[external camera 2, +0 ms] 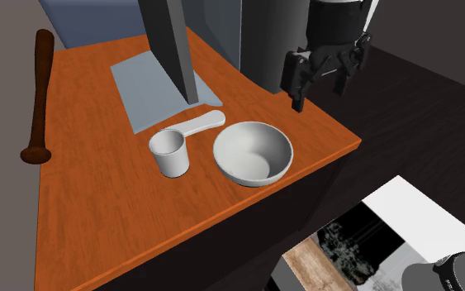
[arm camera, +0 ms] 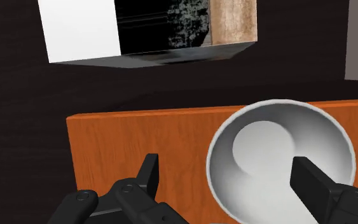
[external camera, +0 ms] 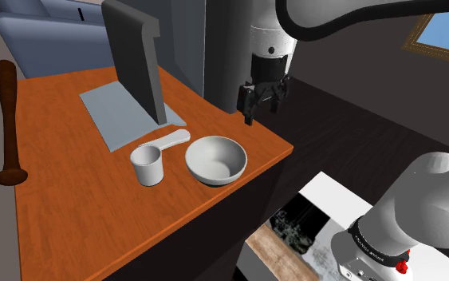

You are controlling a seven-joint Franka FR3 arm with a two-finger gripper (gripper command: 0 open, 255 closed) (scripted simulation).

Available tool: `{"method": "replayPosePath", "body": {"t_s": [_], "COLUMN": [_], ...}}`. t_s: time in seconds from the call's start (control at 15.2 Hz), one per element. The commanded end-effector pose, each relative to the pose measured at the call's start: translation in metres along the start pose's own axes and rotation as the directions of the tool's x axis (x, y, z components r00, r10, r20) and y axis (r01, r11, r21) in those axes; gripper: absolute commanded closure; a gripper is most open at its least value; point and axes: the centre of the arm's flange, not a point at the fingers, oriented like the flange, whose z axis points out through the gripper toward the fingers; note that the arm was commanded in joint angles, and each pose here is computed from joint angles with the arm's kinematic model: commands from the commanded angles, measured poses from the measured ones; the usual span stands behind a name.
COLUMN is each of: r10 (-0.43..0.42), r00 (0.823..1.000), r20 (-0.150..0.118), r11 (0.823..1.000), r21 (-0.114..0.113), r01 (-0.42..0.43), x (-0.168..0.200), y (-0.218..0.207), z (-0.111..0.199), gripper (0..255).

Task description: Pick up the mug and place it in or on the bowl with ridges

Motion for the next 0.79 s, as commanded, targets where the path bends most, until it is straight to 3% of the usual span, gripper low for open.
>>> {"method": "replayPosePath", "body": {"t_s": [0.0, 0.2, 0.26, 0.33, 0.73], "r10": [-0.094, -0.091, 0.477, 0.477, 0.467], "r00": [0.994, 0.994, 0.878, 0.878, 0.884], "r20": [-0.053, -0.064, -0.021, -0.021, -0.024], "r11": [0.995, 0.996, 0.878, 0.878, 0.884], "r21": [0.018, 0.017, -0.01, -0.01, 0.04], "r01": [0.095, 0.093, -0.478, -0.478, -0.466], "x": [0.022, 0.036, 0.011, 0.011, 0.049], "y": [-0.042, -0.076, -0.032, -0.032, -0.083], "z": [0.018, 0.029, 0.003, 0.003, 0.037], "gripper": [0, 0, 0, 0, 0]}}
